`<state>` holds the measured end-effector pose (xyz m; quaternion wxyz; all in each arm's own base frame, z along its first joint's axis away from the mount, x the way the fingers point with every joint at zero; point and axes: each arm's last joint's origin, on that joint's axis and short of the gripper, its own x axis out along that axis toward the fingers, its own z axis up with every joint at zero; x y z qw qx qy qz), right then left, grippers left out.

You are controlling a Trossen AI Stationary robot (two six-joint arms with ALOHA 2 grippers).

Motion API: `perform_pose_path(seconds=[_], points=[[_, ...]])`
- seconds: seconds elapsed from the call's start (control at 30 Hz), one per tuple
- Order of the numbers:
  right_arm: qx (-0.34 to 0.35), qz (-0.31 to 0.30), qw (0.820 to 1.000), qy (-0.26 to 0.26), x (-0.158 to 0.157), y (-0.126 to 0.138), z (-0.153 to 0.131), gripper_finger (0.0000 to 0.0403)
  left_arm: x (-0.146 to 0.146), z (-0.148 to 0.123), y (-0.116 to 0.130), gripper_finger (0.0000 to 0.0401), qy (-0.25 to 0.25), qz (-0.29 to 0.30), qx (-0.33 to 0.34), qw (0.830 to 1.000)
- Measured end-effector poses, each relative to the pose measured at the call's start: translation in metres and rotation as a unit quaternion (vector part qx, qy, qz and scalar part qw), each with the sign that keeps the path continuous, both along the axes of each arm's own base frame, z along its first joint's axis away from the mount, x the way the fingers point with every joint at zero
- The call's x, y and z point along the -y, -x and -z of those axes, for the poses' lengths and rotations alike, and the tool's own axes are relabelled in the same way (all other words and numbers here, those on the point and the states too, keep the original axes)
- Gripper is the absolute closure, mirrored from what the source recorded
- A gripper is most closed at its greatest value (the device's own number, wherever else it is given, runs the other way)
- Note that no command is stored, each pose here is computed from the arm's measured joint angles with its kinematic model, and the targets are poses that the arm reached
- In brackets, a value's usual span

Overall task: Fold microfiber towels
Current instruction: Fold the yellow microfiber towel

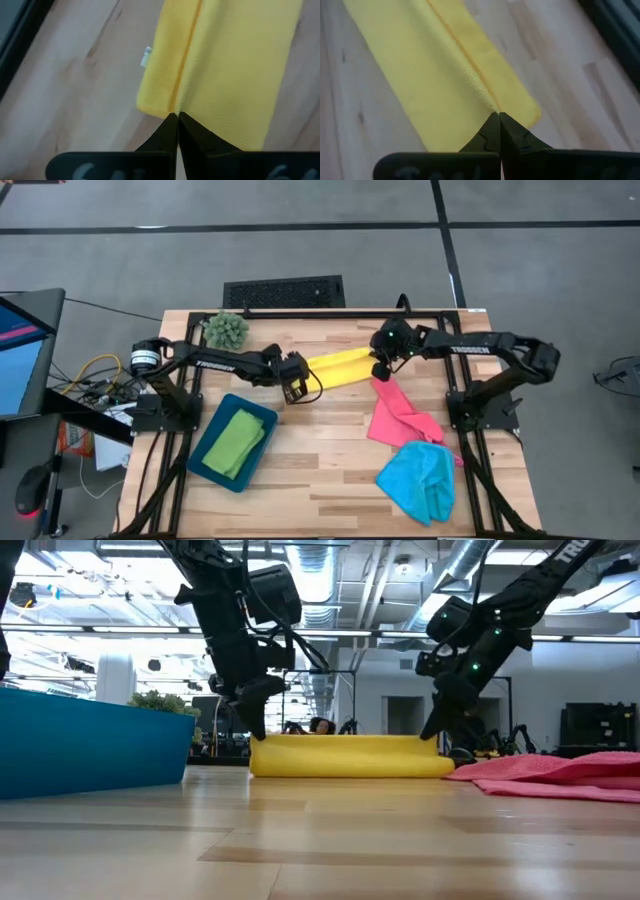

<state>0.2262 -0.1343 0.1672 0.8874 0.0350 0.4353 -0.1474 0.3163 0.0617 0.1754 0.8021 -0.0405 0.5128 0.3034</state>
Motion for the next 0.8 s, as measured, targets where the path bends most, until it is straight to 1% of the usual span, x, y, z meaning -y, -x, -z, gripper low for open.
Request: perform_pose_path(seconds=[0.17, 0.4, 0.6, 0.8], points=[[0.013, -0.001, 1.0, 0.019, 0.009, -0.003, -0.011, 0.039, -0.014, 0.0, 0.003, 0.0401, -0.013, -0.014, -0.005, 1.0], [0.013, 0.019, 1.0, 0.02, 0.02, 0.003, -0.012, 0.039, -0.032, -0.002, 0.003, 0.0401, -0.012, -0.021, 0.01, 1.0], [0.018, 0.016, 0.999, 0.028, 0.021, 0.003, -0.013, 0.039, -0.04, -0.003, 0.003, 0.0401, 0.008, -0.019, 0.028, 0.999], [-0.008, 0.017, 1.0, 0.01, 0.024, -0.002, 0.005, 0.039, -0.04, -0.003, 0.003, 0.0401, -0.004, -0.011, 0.023, 1.0]])
